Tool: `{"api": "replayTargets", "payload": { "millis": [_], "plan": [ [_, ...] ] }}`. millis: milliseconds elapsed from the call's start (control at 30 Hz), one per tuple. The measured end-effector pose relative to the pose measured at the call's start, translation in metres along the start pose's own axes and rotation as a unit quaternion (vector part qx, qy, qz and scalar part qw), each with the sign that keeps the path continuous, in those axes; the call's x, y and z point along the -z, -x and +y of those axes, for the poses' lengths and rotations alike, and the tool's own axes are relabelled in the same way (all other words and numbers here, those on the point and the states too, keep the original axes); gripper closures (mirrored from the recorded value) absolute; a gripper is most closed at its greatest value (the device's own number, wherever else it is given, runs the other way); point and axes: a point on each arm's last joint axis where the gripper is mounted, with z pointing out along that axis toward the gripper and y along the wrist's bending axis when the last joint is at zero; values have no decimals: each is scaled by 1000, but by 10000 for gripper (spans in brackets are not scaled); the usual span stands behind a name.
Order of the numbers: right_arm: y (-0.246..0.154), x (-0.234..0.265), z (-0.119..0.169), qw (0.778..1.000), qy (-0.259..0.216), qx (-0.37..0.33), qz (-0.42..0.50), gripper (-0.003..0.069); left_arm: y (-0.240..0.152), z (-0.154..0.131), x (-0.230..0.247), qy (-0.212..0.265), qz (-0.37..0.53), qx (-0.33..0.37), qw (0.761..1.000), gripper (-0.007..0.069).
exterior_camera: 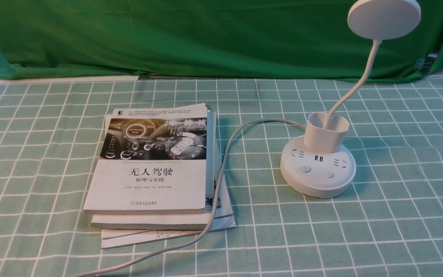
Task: Turn on the table lamp.
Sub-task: 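Press the button on the base of the white desk lamp with the right gripper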
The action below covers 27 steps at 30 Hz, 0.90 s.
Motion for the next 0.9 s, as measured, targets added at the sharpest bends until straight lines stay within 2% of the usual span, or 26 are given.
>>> {"api": "replayTargets", "payload": {
  "millis": [167,267,333,433,500,567,600,667,733,867,900],
  "plan": [
    [0,0,0,996,2,93,0,424,0,0,0,0,0,0,1000,604],
    [2,1,6,991,8,137,-2,471,0,0,0,0,0,0,1000,604],
    [13,8,31,977,33,208,-20,579,0,0,0,0,0,0,1000,604],
    [25,11,57,960,41,277,-27,624,0,0,0,0,0,0,1000,604],
    [40,10,94,925,26,378,-1,631,0,0,0,0,0,0,1000,604],
    [44,4,106,908,9,419,29,631,0,0,0,0,0,0,1000,604],
    [53,-6,128,880,-7,470,69,631,0,0,0,0,0,0,1000,604],
    [61,-20,147,845,-25,519,126,631,0,0,0,0,0,0,1000,604],
    [66,-34,160,821,-37,543,174,631,0,0,0,0,0,0,1000,604],
    [65,-71,168,797,-51,542,263,631,0,0,0,0,0,0,1000,604],
    [60,-85,169,787,-43,542,290,631,0,0,0,0,0,0,1000,604]
  ]
}}
